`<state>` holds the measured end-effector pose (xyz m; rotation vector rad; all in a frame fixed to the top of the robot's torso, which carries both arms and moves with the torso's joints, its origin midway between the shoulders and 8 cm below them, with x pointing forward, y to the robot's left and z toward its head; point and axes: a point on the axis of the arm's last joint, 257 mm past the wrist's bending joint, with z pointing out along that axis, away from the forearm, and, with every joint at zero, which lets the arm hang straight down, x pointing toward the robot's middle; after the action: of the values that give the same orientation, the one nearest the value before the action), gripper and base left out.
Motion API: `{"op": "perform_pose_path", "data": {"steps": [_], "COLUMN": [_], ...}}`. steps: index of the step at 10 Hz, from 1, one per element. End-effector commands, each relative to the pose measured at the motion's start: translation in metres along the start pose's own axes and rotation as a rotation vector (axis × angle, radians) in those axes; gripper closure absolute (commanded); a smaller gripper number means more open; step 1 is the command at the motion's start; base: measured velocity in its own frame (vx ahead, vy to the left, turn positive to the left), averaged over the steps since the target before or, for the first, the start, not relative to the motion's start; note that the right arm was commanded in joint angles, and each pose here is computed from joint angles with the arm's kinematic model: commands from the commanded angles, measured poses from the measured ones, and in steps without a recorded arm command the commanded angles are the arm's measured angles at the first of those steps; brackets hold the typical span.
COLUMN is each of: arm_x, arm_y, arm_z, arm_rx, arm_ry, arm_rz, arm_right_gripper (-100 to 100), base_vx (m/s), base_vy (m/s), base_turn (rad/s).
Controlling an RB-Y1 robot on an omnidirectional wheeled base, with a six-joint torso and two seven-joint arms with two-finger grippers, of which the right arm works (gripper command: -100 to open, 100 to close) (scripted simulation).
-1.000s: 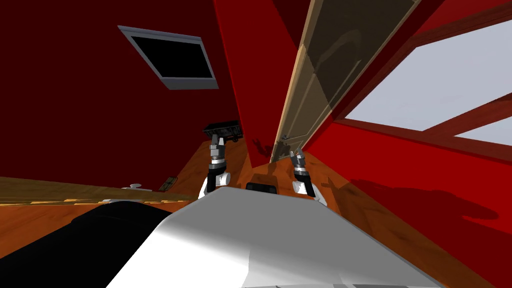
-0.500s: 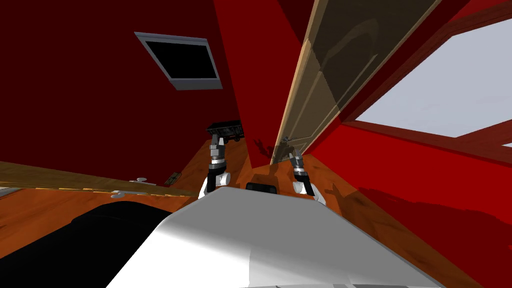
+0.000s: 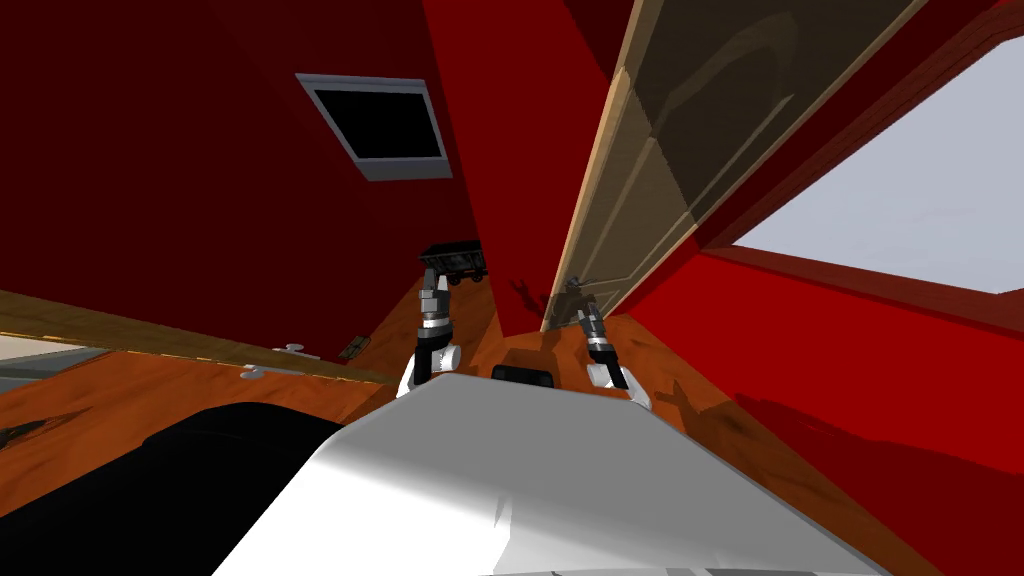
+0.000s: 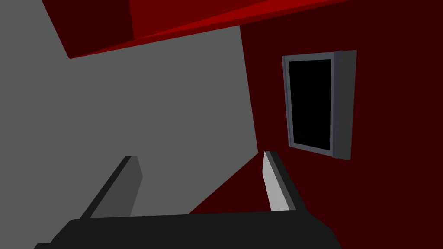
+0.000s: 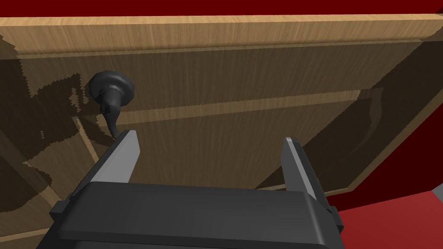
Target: Pull the door open
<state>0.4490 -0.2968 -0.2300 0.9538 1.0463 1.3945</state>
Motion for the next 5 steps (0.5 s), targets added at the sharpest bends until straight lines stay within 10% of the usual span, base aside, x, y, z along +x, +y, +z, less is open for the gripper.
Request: {"op": "perform_pose_path", "data": {"steps": [1, 5], "arm_x": [-0.006, -0.018], "arm_y": [-0.014, -0.037], "arm_z": [-0.0051, -0.0097], "arm_rx": [0.030, 0.078], "arm_ry": [0.002, 0.006], "arm_rz": [-0.005, -0.017], "arm_right_gripper": [-100, -100], "base_vx": [0.070, 0.048], "base_vy": [-0.117, -0.100], "base_turn": [0.138, 0.100]}}
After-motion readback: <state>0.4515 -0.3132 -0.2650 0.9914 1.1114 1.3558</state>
